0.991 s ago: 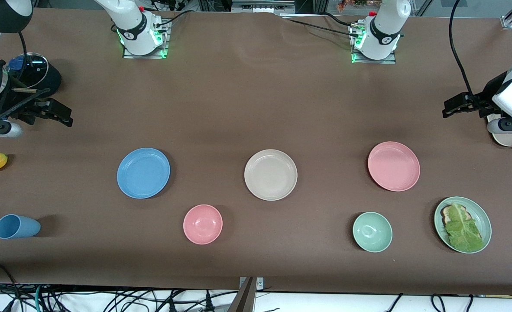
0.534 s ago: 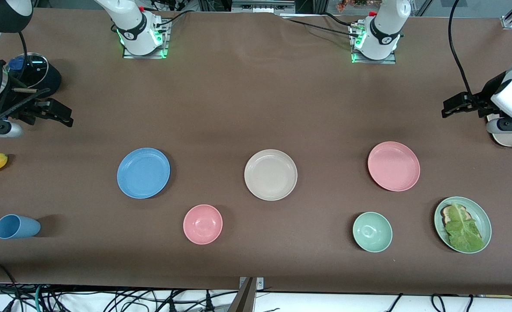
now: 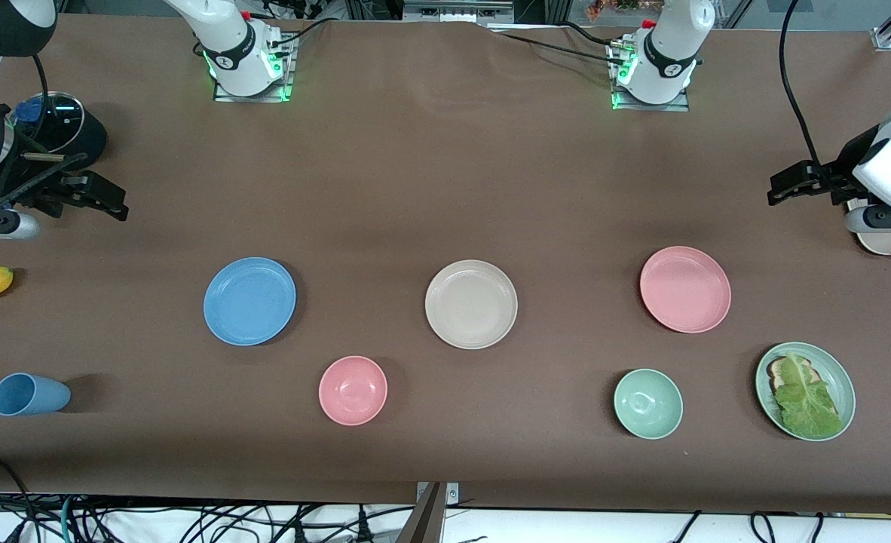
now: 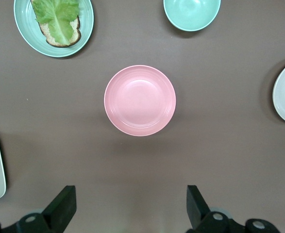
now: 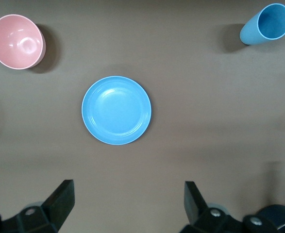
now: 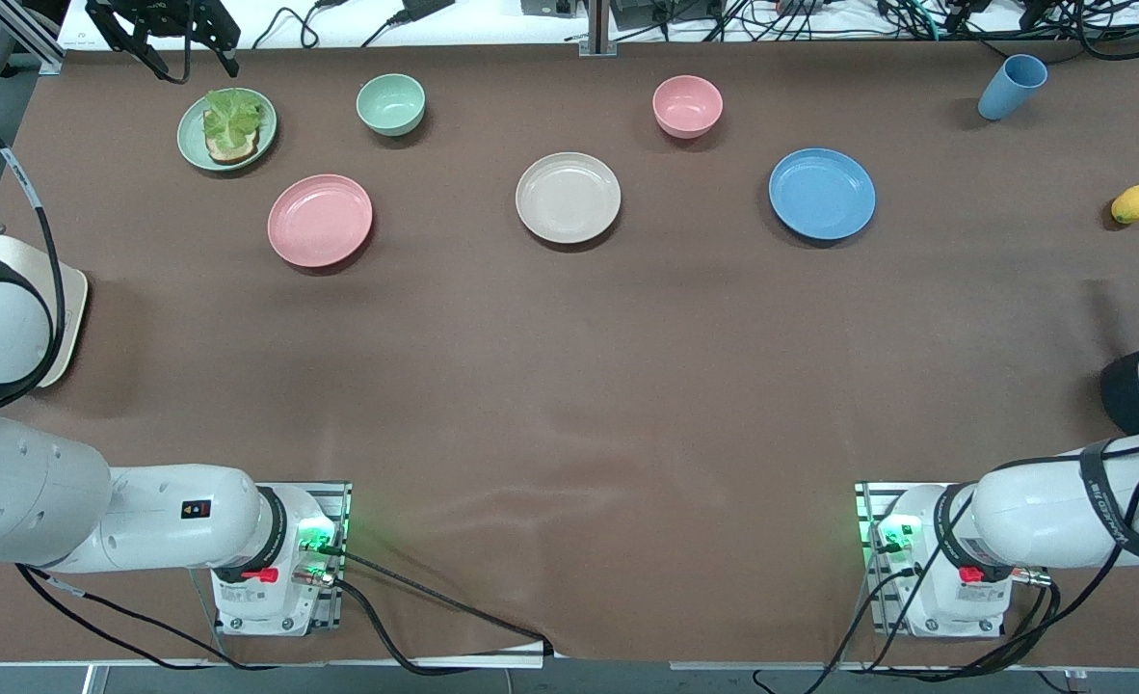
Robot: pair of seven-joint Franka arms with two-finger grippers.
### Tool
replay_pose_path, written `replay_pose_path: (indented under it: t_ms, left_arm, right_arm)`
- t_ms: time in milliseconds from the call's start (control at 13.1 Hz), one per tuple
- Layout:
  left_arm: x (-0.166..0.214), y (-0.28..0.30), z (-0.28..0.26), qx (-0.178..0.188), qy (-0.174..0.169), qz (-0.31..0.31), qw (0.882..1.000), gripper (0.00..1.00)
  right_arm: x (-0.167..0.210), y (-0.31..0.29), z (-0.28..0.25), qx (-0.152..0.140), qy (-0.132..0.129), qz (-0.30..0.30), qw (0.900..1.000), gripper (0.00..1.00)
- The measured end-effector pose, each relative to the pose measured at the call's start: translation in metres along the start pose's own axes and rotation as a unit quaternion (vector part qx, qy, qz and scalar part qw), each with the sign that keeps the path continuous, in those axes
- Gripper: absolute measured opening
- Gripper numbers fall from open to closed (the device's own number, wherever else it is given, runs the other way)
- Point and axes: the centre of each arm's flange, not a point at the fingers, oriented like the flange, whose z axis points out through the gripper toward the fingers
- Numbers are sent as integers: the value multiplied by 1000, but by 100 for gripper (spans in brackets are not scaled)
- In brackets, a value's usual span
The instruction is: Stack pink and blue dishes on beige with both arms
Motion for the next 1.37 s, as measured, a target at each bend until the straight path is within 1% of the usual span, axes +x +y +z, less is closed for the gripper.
replay_pose_path:
  t_ms: [229,1067,1220,1296,1372]
  left_arm:
    - [0,0,0,0,0,0,1000,100]
    - [4,-4,7,-1,-6,-4,1000,100]
    - [11,-5,13,0,-3,-4,1000,100]
    - [19,-4,16,1,2,-3,1000,100]
    - [25,-5,21,3,0,-3,1000,100]
  right_arm:
    - [0,-1,0,8,0,1,1000,100]
    - [0,-1,0,10,1,2,1000,100]
    - [2,-1,-2,12,9,2,1000,100]
    - [3,-1,-2,12,12,2,1000,100]
    - [3,-1,-3,12,12,2,1000,100]
